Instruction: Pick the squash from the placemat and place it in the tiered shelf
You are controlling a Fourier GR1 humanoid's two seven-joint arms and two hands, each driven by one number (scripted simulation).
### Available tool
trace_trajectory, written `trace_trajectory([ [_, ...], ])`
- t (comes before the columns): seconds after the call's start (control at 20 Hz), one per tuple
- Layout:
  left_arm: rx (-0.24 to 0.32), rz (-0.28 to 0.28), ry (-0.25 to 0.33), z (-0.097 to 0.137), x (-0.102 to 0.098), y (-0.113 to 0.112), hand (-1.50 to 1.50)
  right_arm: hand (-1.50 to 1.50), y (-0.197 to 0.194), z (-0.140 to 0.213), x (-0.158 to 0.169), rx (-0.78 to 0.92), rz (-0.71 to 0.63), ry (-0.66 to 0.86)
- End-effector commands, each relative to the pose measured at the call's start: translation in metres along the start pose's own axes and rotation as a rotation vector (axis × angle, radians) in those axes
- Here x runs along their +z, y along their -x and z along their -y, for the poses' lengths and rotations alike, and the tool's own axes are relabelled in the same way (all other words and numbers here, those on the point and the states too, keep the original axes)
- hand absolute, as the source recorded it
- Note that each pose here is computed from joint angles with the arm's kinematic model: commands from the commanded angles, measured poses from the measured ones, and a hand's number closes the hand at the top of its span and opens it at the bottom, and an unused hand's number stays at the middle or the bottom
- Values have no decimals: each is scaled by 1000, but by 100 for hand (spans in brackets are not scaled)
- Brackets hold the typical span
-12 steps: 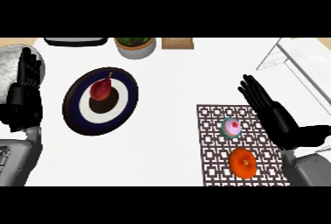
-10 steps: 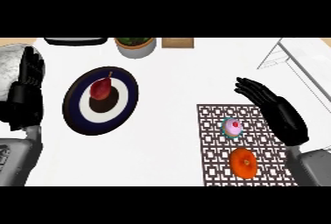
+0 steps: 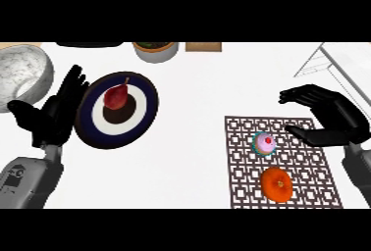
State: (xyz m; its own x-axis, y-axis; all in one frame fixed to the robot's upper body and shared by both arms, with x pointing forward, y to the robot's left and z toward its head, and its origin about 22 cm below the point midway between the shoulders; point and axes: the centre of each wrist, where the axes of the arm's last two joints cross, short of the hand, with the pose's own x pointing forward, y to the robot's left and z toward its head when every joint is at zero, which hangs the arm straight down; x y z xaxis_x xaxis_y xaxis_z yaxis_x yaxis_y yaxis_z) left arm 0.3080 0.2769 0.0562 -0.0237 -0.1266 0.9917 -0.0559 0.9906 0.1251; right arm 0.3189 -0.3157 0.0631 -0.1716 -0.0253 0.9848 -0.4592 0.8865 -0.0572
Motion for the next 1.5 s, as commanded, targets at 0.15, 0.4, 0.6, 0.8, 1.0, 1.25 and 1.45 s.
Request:
trace_trajectory([
  [0.15,42,-60,48,2,-4,-20,0,-150,-21,53,8,-110,81,-265],
  [0.4,47,-68,23,4,6,-7,0,-150,-67,54,19,132,-100,-492],
  [0.6,31,-67,18,3,4,-7,0,-150,-123,35,-4,510,-192,-618],
  [0.8,29,-97,19,-9,6,-3,0,-150,-161,-8,-16,922,-124,-610],
  [1.0,30,-70,-1,-6,7,-7,0,-150,-132,-46,6,1040,-145,-636],
  [1.25,28,-83,25,-3,8,-8,0,-150,-113,-77,22,1085,-214,-594],
  [1.45,26,-71,37,-9,6,-17,0,-150,-93,-115,26,1181,-283,-643],
])
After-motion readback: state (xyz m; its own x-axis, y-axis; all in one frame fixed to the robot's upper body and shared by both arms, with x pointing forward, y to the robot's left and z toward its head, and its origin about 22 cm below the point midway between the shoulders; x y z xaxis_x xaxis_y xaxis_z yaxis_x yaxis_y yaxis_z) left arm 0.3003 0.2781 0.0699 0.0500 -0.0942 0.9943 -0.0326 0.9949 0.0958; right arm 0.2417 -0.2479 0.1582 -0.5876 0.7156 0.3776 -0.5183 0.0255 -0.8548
